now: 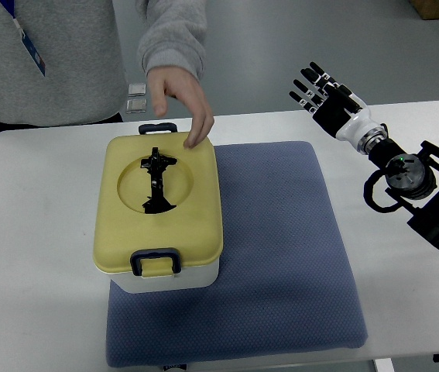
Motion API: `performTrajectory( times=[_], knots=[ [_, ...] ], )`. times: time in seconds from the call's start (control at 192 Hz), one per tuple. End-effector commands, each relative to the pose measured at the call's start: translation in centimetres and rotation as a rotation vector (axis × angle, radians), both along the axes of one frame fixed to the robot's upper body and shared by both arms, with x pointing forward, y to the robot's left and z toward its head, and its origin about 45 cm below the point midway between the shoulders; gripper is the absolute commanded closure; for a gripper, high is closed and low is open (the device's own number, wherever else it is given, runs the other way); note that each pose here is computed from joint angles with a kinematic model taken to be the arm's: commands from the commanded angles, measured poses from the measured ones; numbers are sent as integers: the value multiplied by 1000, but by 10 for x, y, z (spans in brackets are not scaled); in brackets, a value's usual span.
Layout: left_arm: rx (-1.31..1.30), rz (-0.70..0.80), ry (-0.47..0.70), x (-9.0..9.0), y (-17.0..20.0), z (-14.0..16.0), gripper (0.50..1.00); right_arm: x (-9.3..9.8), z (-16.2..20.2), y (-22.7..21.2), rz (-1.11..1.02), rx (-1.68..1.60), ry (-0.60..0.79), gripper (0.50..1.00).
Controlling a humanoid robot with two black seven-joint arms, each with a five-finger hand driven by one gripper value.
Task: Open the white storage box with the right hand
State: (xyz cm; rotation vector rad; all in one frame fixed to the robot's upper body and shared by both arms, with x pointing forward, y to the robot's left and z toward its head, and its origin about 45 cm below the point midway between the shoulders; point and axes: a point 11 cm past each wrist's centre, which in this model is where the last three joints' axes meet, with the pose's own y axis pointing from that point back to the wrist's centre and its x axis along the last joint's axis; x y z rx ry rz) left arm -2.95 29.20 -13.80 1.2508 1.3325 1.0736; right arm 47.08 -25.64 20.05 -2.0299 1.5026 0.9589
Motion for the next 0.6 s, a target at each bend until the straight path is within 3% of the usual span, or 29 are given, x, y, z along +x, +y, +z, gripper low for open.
performTrajectory(
  times=[0.0,0.209,0.36,0.595],
  knots=[
    [-2,0,0,0,-1,0,500,0,0,-1,-2,-2,0,536],
    [1,0,0,0,0,0,500,0,9,5,51,-39,-42,536],
    [1,0,0,0,0,0,500,7,34,14,149,-211,-134,536],
    [-7,1,-1,0,-2,0,500,14,96,48,504,-805,-427,536]
  ],
)
